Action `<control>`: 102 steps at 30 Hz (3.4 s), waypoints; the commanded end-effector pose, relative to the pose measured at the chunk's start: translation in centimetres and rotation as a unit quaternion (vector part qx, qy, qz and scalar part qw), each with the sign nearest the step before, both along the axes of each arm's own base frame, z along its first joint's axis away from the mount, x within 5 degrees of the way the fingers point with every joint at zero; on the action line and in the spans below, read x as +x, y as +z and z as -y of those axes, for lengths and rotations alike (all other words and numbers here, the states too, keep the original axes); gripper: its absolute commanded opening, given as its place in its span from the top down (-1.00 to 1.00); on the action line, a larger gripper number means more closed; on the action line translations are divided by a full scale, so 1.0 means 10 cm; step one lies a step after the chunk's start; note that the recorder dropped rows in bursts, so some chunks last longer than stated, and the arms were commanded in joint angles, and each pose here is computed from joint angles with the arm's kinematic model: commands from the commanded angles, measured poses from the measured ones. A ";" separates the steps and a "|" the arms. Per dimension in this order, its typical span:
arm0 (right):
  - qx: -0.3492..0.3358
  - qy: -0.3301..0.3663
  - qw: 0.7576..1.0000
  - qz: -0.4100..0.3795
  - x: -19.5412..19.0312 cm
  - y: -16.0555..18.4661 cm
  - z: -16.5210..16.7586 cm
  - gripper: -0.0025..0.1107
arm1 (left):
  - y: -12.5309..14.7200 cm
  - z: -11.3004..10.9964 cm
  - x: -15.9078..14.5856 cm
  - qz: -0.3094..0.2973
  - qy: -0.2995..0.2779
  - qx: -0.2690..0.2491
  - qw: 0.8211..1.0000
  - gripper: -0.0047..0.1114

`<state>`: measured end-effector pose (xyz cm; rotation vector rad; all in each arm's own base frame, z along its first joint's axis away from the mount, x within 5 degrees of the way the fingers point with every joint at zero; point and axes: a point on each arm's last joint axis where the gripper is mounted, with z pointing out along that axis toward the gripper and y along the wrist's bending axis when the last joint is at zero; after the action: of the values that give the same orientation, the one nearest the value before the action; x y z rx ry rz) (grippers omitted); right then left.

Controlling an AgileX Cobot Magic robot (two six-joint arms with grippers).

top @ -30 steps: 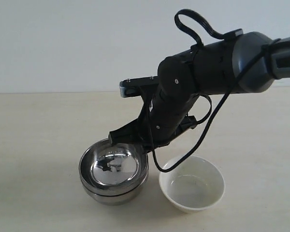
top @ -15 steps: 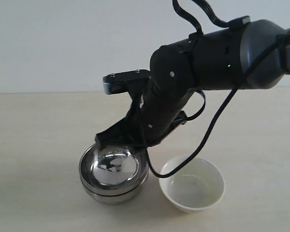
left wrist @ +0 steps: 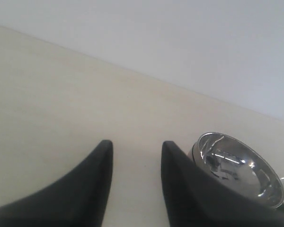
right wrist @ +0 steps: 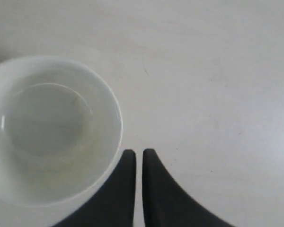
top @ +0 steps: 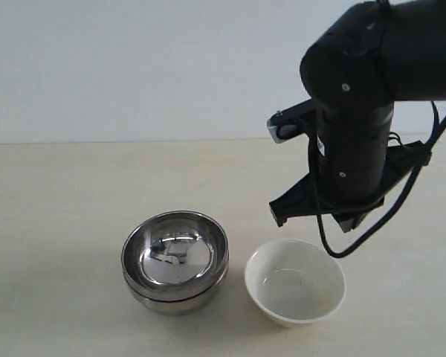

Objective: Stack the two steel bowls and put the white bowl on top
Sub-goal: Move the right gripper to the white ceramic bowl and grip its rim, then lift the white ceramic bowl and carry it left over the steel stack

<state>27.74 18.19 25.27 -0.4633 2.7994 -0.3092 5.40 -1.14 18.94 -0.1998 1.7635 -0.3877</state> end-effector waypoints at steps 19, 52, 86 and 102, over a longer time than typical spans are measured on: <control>0.057 -0.031 0.997 0.047 -0.08 -0.64 0.20 0.13 | -0.01 0.00 0.00 0.001 0.002 -0.001 1.000 0.36; 0.155 -0.050 0.984 0.069 -0.29 -1.04 0.22 0.35 | -0.01 0.00 0.00 0.001 0.002 -0.001 1.000 0.36; 0.291 -0.020 0.919 0.266 -0.52 0.37 0.41 0.96 | -0.01 0.00 0.00 0.001 0.002 -0.001 1.000 0.36; 0.395 0.041 0.900 0.179 -0.37 -0.12 -0.51 0.96 | -0.01 0.00 0.00 0.001 0.002 -0.001 1.000 0.36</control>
<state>23.38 21.66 24.94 -0.2462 2.2612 0.6589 5.40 -1.14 18.94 -0.1998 1.7635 -0.3877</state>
